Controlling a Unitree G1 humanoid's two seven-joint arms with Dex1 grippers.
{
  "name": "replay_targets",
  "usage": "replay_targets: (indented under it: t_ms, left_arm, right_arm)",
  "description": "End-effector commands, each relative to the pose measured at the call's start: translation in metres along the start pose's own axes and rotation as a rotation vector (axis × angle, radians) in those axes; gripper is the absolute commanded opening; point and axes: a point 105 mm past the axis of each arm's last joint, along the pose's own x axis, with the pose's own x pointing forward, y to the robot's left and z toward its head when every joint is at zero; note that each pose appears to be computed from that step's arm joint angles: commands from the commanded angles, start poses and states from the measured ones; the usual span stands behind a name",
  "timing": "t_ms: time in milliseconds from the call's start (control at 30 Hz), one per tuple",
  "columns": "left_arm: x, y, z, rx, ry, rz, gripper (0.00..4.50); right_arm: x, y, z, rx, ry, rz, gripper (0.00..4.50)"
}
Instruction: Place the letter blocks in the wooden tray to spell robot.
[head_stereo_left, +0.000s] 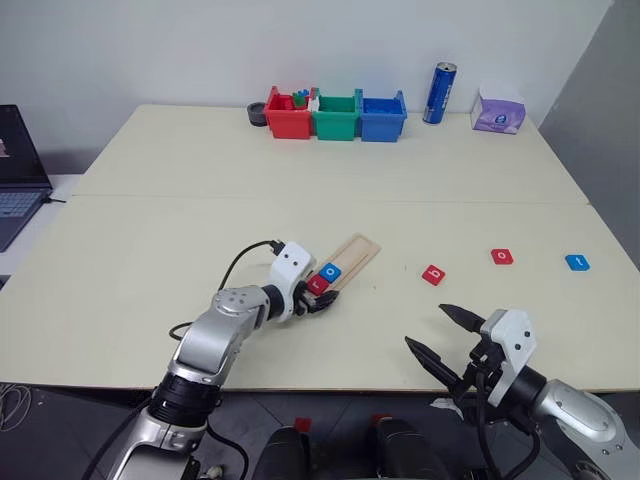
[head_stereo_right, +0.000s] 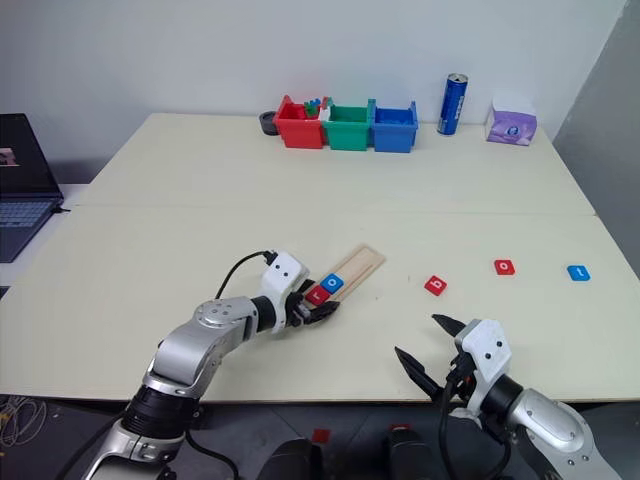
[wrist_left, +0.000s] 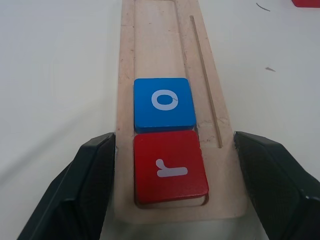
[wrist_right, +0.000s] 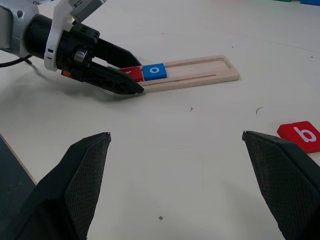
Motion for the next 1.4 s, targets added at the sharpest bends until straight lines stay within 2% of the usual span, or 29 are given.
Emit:
replay_targets:
  t_ms: [33,167,300,533,767,1000,1400]
  left_arm:
    - [-0.001,0.003,-0.016,-0.022,0.053,-0.02,3.39]
    - [-0.007,-0.004,-0.015,0.033,0.046,-0.18,3.39]
    - [-0.021,-0.017,-0.014,0.215,0.041,-0.461,3.39]
    - [-0.011,-0.034,-0.001,0.423,-0.023,-0.654,3.39]
    - [0.008,-0.057,0.003,0.49,-0.063,-0.75,3.39]
    - [0.019,-0.062,0.005,0.529,-0.042,-0.779,3.39]
    - [0.028,-0.068,0.003,0.559,0.015,-0.774,3.39]
  right_arm:
    - [0.0,0.006,0.016,-0.034,-0.045,0.025,4.5]
    - [0.0,0.01,0.018,-0.031,-0.04,0.058,4.5]
    - [-0.003,0.016,0.015,-0.036,0.002,0.118,4.5]
    - [-0.024,0.009,-0.003,-0.058,0.118,0.104,4.5]
    - [-0.044,0.001,-0.004,-0.056,0.155,0.036,4.5]
    - [-0.061,-0.01,-0.007,-0.068,0.206,0.003,4.5]
    - [-0.063,-0.02,-0.007,-0.103,0.228,0.011,4.5]
